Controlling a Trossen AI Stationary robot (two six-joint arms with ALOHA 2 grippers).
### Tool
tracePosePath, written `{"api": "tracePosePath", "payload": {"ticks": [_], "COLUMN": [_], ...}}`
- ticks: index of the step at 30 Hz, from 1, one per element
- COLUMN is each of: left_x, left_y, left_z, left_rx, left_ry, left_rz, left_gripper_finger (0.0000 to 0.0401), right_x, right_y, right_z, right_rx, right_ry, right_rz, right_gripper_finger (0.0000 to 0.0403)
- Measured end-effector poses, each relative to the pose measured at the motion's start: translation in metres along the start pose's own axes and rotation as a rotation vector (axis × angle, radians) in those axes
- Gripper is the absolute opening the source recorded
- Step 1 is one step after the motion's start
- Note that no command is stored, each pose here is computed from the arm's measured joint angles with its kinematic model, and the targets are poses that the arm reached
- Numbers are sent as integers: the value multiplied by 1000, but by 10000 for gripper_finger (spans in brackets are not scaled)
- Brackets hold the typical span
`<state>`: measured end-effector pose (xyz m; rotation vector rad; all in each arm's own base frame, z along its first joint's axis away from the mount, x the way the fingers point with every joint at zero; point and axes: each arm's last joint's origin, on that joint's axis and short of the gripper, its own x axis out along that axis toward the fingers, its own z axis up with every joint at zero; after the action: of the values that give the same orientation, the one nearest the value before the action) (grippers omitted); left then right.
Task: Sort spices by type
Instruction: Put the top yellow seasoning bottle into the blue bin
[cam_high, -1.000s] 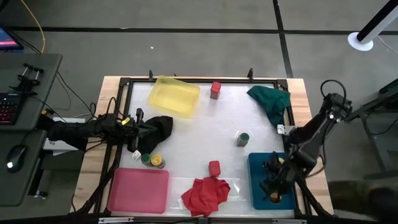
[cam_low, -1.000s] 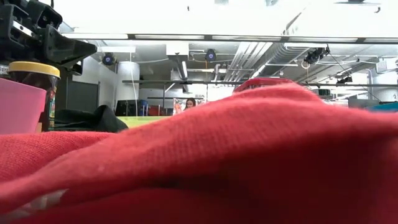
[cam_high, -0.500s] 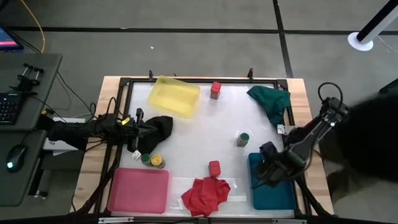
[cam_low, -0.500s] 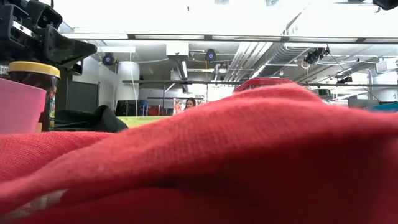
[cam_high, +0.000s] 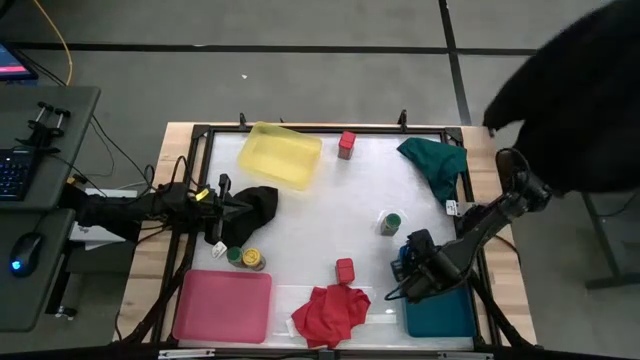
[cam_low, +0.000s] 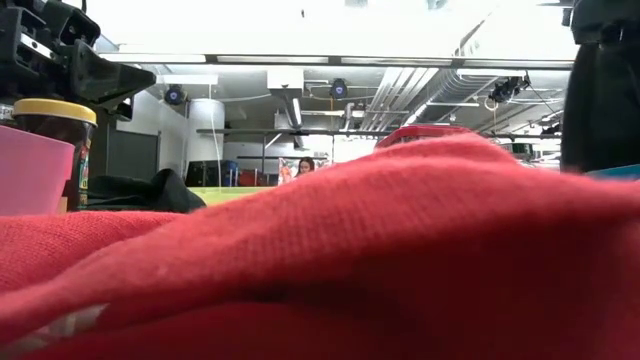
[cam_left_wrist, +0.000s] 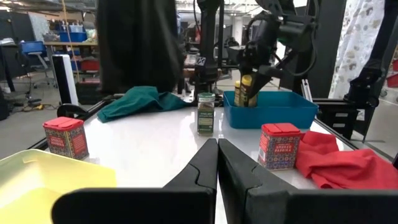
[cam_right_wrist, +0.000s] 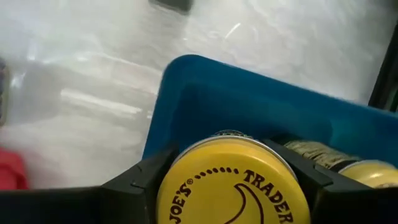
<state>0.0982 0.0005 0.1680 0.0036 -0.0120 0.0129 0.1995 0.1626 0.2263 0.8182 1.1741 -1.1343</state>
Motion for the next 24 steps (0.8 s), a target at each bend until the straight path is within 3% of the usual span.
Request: {"api": "tracePosePath", "payload": {"ticks": [9, 17, 24], "left_x": [0, 0, 0], "left_y": [0, 0, 0], "left_z": [0, 0, 0], "left_rx": [0, 0, 0], "left_ry": [0, 0, 0], "left_rz": [0, -1, 0], "left_gripper_finger": [0, 0, 0], "right_x": [9, 10, 10], "right_y": [5, 5, 6], "right_z": [-4, 1, 2], "right_rx": [175, 187, 172], "right_ry": [-21, -34, -28], "right_rz": [-34, -57, -57], "right_gripper_finger": [203, 204, 272]}}
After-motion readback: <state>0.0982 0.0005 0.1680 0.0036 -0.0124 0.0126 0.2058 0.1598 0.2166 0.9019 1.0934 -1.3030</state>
